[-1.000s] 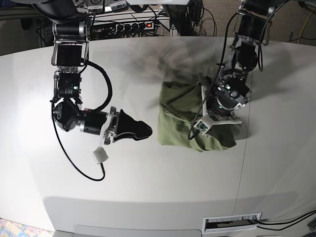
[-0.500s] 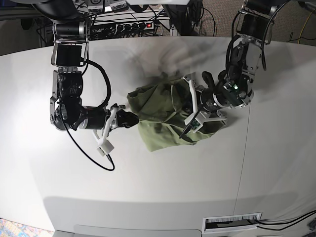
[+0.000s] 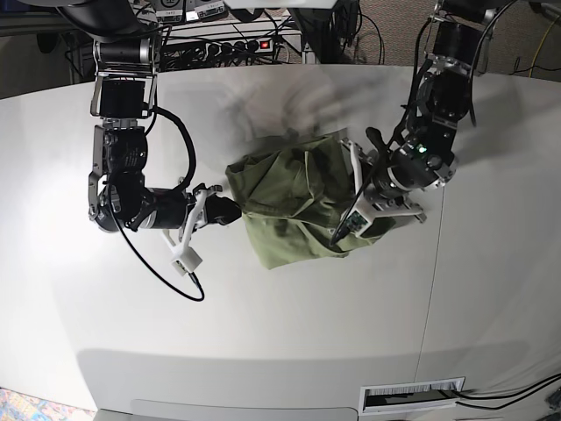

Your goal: Fold the T-shirt properly

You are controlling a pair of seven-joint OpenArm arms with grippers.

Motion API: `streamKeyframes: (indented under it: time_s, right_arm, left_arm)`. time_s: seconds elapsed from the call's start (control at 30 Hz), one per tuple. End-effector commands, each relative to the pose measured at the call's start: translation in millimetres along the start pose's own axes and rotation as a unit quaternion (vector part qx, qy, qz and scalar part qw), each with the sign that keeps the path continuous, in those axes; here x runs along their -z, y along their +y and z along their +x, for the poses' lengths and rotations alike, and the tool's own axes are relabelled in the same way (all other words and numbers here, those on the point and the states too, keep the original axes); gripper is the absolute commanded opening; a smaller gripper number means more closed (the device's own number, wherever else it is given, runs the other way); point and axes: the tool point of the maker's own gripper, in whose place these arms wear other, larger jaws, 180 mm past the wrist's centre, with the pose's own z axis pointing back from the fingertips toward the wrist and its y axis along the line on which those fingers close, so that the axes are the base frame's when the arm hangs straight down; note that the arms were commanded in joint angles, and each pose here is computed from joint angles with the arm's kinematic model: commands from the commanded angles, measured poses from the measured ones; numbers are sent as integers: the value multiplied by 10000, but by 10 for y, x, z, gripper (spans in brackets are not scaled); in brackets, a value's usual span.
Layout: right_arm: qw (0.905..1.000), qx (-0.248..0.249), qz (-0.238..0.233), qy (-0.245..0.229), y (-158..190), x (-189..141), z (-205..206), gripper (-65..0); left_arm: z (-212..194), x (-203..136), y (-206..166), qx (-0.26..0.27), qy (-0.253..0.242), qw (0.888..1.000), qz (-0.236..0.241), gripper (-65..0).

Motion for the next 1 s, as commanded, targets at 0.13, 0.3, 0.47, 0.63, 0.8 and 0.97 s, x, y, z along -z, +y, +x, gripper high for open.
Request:
streamKeyframes:
  time_s: [0.13,0.3,0.47,0.63,0.8,0.97]
  right_arm:
    - [9994,-171,10,-285,16,-81,210,-649]
    - [9995,-168,13,-283,17,-79,207,-649]
    - [9996,-187,-122,-167,-32,-77,161,-649]
    - [9993,-218,-304,-20,-100,-81,109,-649]
    - [9994,-214,-271,-49,-88,-81,120,-649]
    - [9994,-218,-260,-70,-84,-84,136,-649]
  left_arm:
    - [387,-289,-170,-205,-1033,9940,-282,-509]
    - [543,-376,-209,-440,-1478,9870,-450,-509]
    - [948,-451,-663,-640,-2226,9633,-1357,-510]
    - [1261,-492,-910,-740,-2665,9469,-1640,-510]
    - [1234,-353,-816,-505,-2467,9621,-1049,-513]
    - [1100,-91,-822,-133,-1904,9812,-280,-514]
